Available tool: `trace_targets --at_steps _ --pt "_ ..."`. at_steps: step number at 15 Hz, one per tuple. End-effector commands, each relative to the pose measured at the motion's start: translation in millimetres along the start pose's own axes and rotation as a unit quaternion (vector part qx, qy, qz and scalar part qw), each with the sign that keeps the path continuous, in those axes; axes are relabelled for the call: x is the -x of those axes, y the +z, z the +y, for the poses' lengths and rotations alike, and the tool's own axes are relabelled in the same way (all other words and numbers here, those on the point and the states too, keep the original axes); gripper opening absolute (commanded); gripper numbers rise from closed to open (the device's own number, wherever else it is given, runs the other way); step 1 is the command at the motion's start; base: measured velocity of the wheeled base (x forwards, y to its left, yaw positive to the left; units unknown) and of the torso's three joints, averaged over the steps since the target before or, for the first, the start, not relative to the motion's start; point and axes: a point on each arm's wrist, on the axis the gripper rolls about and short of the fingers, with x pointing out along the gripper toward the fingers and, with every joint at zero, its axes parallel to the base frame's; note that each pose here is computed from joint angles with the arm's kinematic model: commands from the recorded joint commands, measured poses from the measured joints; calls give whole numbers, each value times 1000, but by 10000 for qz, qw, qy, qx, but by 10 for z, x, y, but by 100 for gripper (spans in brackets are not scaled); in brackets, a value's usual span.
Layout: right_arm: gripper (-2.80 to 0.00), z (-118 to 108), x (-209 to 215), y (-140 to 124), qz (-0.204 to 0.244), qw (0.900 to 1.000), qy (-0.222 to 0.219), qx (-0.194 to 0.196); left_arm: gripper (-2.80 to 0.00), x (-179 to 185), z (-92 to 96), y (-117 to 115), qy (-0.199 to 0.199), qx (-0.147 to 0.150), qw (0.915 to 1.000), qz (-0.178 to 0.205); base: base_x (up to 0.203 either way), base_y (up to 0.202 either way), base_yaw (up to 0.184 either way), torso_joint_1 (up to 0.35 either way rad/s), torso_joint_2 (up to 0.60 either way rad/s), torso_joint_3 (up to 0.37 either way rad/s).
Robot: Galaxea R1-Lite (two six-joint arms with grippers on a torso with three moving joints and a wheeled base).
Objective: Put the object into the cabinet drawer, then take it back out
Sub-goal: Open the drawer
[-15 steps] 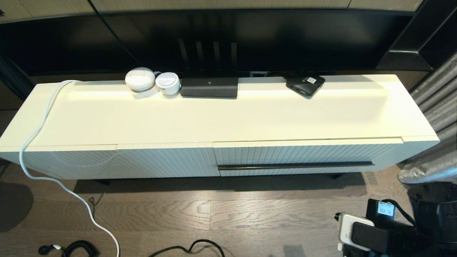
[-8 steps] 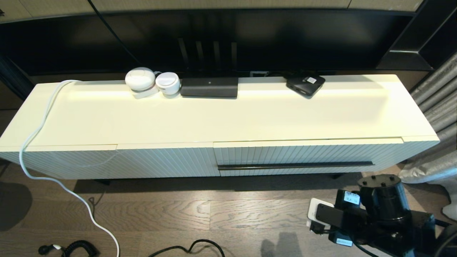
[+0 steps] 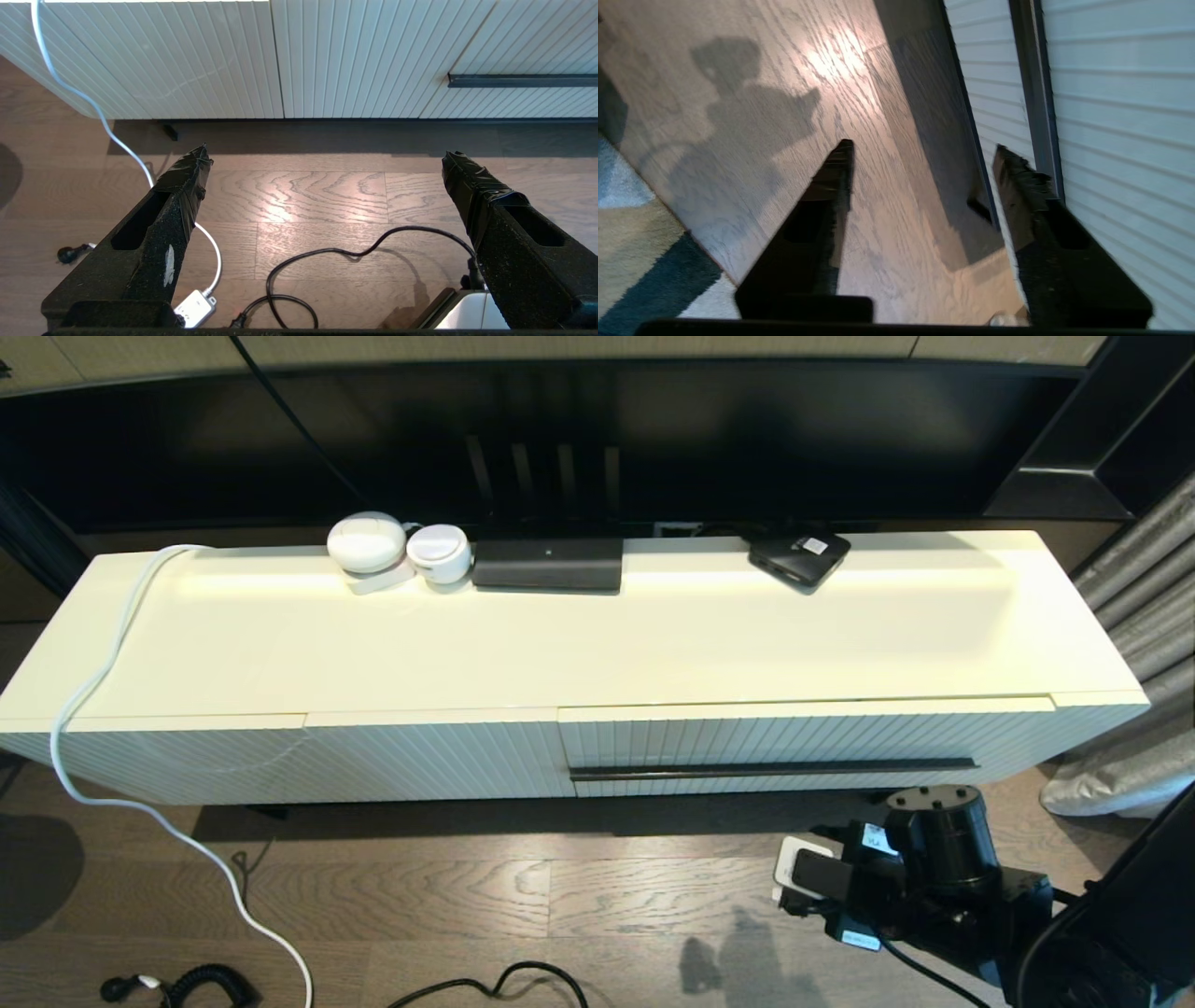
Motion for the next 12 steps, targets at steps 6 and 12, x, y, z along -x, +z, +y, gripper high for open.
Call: trace_targets --at_steps 6,12 --pt "0 -117 39 -105 -436 9926 71 1130 0 0 0 0 6 2 10000 -1 0 0 0 0 0 0" --pt "0 -126 -92 -150 -472 9891 181 1384 0 0 0 0 6 2 10000 -1 0 0 0 0 0 0"
